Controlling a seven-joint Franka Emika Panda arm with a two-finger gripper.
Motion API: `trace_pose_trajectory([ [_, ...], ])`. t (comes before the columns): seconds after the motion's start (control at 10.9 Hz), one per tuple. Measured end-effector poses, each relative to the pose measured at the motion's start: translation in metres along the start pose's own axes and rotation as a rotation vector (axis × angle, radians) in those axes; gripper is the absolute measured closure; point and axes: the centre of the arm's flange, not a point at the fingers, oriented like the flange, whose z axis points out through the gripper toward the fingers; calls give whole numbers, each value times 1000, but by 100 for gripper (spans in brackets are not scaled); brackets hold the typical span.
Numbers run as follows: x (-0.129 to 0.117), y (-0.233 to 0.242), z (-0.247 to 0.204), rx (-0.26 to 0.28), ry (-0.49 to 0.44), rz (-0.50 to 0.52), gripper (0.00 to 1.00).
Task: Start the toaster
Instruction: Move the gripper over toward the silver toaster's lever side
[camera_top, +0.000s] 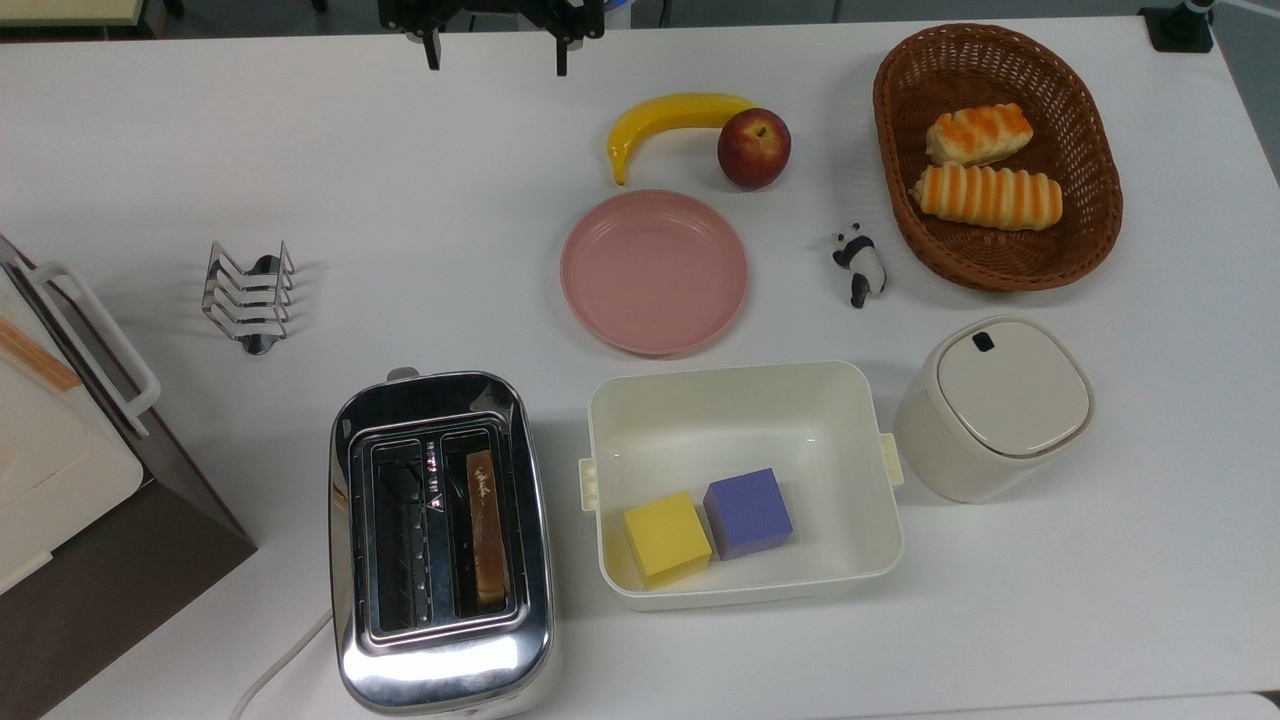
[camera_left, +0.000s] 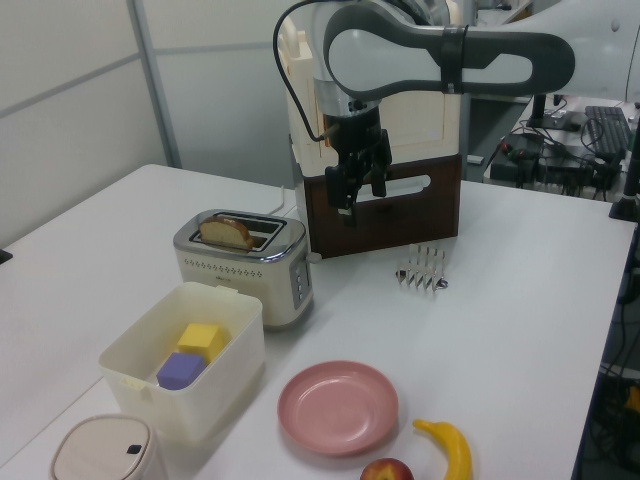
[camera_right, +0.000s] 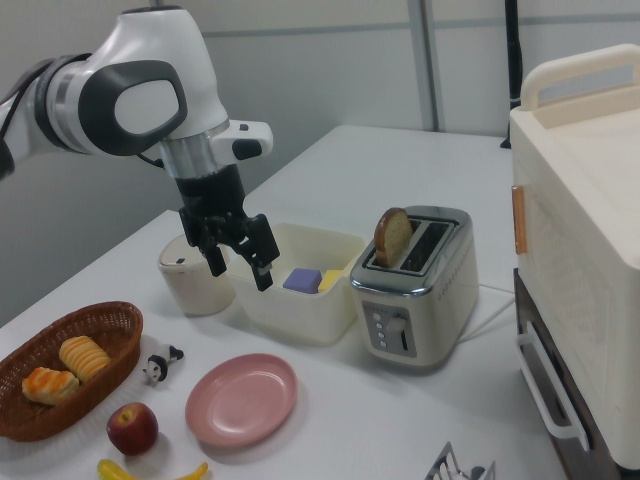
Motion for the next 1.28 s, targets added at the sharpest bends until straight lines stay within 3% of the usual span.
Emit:
trace_pose_trajectory([
  [0.28,0,8,1,1,-1,-9,0],
  [0.46,0,13,1,1,-2,-31,7],
  [0.55,0,13,1,3,-2,-43,16],
  [1.01,0,12,2,4,-4,-59,98],
  [1.28,5,13,5,3,21,-90,99],
])
